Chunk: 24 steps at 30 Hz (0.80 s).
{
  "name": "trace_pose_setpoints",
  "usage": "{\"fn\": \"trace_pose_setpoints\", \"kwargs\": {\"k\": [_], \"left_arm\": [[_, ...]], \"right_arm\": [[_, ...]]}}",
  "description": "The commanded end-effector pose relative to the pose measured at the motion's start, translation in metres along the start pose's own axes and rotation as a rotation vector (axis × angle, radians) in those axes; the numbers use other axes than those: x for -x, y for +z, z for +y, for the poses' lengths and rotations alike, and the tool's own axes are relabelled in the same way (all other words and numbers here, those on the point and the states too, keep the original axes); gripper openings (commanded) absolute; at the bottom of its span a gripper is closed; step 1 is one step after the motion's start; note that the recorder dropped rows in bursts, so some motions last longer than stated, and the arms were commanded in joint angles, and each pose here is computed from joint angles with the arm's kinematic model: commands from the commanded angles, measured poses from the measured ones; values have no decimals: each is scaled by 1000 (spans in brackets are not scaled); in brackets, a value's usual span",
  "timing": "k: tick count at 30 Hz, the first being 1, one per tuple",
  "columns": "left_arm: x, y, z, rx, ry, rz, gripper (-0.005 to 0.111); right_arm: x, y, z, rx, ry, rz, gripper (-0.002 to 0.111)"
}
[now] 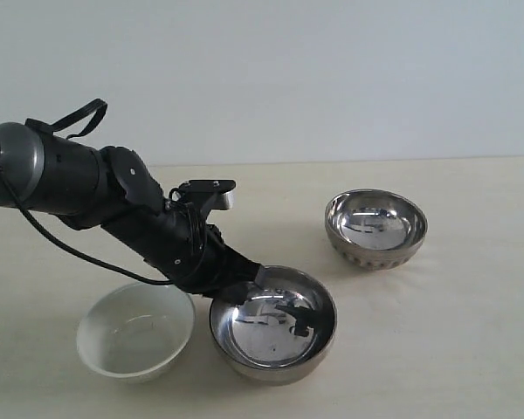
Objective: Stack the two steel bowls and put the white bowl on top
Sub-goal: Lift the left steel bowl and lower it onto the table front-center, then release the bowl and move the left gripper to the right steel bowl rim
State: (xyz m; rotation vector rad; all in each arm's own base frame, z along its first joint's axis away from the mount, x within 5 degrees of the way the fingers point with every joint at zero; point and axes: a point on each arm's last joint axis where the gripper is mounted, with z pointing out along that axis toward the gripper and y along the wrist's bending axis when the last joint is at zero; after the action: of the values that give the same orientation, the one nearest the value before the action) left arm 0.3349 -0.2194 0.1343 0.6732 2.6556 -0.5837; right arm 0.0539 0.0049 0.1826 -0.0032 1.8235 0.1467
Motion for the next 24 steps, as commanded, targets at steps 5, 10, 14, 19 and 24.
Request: {"fn": "trace_pose_setpoints", "kwargs": {"k": [5, 10, 14, 19, 24], "left_arm": [[1, 0, -5, -19, -5, -3, 55], [8, -17, -11, -25, 10, -48, 56], [16, -40, -18, -22, 39, -112, 56], [22, -68, -26, 0, 111, -173, 56], [28, -95, -20, 26, 107, -238, 56]], "right_arm": [[1, -1, 0, 2, -9, -13, 0], [1, -1, 0, 2, -9, -13, 0], [1, -1, 0, 2, -9, -13, 0], [1, -1, 0, 2, -9, -13, 0], [1, -1, 0, 2, -9, -13, 0]]}}
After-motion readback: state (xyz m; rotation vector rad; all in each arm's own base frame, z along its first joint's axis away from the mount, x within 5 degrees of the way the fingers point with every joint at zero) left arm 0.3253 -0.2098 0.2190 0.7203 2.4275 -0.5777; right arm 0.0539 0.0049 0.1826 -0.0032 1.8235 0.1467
